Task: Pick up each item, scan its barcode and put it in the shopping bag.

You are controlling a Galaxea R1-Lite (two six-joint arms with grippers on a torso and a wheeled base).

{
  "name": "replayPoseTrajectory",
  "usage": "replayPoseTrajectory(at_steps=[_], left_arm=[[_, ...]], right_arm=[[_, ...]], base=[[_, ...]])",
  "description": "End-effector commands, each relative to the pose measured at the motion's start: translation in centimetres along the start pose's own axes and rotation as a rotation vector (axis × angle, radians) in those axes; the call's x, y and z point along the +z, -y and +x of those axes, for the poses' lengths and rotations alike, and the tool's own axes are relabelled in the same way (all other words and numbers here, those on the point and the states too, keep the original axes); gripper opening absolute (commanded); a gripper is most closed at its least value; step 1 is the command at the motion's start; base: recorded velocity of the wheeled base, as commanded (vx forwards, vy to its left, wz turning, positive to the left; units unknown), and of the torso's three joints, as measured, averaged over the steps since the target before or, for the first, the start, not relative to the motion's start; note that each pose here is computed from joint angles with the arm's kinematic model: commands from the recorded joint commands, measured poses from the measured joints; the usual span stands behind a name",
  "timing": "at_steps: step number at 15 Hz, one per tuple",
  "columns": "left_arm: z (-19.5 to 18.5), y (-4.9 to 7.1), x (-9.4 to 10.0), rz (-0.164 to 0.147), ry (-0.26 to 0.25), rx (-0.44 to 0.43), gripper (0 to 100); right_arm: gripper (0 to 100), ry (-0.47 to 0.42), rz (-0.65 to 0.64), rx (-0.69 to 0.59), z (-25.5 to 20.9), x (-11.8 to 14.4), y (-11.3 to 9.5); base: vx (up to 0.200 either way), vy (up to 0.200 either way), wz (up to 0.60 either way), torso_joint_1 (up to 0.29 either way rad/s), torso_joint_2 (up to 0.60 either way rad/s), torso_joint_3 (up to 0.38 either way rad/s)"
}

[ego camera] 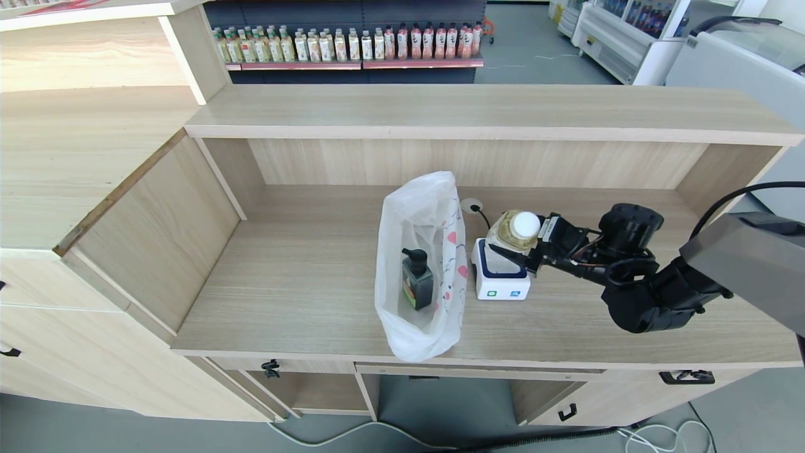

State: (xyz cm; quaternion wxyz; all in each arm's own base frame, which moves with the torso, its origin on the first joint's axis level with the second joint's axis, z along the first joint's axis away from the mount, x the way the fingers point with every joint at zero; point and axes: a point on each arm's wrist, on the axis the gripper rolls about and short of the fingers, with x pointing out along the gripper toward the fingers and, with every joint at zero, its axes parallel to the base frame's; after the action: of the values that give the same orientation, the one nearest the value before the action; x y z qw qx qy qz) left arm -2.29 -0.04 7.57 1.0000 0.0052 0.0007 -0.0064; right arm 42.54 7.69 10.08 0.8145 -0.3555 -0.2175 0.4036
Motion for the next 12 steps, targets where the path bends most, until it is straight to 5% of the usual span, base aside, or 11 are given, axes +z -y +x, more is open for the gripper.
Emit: replayPoseTrajectory(at_steps=[1, 7, 9, 12], left_arm=[[0.0, 0.0, 0.0, 0.000, 0.001, 0.001, 100], [0.0, 0.0, 0.0, 0.000, 0.000, 0.000, 100], [0.0, 0.0, 0.0, 0.000, 0.000, 0.000, 100], [0.0, 0.0, 0.0, 0.000, 0.000, 0.000, 100]], right_arm=[[0, 0.003, -0.003, -0.002, 0.1, 0.1, 0.1], [0, -0.001, 0.041, -0.038, -0.5, 2.0, 1.1], [0, -0.004, 0.146, -0.164, -1.3, 5.7, 3.6], [0, -0.088, 0.491, -0.474, -3.3, 12.4, 5.9]], base=[[0.000, 0.000, 0.00, 0.000, 0.00, 0.000], [0.000, 0.000, 0.00, 0.000, 0.00, 0.000], [0.000, 0.000, 0.00, 0.000, 0.00, 0.000], [0.000, 0.000, 0.00, 0.000, 0.00, 0.000]])
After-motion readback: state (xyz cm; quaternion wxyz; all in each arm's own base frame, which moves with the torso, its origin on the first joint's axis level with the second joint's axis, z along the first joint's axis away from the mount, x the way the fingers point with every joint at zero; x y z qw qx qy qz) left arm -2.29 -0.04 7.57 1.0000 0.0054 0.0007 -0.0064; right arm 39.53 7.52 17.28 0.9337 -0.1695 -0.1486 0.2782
